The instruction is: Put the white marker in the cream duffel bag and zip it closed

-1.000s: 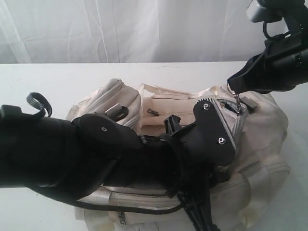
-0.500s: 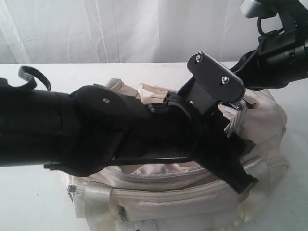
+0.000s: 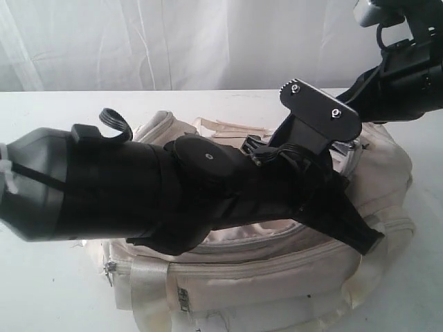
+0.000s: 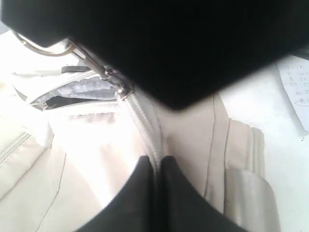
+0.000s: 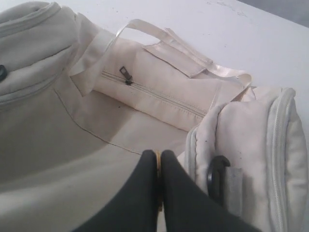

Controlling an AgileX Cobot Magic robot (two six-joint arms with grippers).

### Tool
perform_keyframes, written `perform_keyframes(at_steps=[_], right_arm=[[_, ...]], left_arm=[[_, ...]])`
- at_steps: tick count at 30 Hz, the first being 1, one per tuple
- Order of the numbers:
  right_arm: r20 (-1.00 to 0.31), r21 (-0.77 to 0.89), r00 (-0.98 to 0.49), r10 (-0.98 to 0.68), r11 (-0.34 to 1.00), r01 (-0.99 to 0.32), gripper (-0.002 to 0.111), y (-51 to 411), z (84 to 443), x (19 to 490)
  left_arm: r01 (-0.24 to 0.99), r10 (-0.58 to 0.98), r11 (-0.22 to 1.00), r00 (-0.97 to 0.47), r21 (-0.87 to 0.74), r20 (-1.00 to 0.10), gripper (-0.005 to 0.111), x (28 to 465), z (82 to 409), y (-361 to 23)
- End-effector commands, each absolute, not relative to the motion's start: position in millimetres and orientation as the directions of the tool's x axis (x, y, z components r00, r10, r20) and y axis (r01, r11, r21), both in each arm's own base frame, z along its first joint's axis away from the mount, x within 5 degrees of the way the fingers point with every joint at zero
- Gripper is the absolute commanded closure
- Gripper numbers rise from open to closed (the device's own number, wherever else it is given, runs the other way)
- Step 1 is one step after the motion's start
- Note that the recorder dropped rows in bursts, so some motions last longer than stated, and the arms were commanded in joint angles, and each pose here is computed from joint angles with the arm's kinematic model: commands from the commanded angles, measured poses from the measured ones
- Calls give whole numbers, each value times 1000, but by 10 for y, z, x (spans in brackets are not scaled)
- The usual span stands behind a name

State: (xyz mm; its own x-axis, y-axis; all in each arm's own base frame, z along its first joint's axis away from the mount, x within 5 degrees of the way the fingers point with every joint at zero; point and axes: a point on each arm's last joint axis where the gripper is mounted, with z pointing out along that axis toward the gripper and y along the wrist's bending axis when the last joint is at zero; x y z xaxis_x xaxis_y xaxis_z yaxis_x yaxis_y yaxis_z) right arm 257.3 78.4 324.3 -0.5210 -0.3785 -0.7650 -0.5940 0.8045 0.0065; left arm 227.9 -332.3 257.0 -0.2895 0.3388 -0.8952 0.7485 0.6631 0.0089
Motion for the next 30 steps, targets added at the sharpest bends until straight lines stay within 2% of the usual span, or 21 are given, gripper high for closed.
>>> perform_keyframes(at_steps=[1,11,16,24,30], right_arm=[[-770,80,-533,-351,776,-626,108,858,3309,2489],[-778,-13,-502,-377,809,-588,108,812,3236,2653],[-791,-45,-475,-385,812,-582,108,803,3252,2687],[-788,-59,-464,-405,800,-597,108,816,3266,2726],[-787,-58,-461,-411,792,-607,108,843,3306,2826]], left_arm=[[731,327,683,-321,-13,-889,107,2299,2516,-3331],[831,392,555,-221,38,-893,107,1927,2612,-3515],[821,451,562,-201,101,-870,107,1834,2520,-3498],[821,496,566,-261,80,-828,107,1687,2314,-3276],[829,492,555,-258,71,-831,107,1631,2352,-3186]])
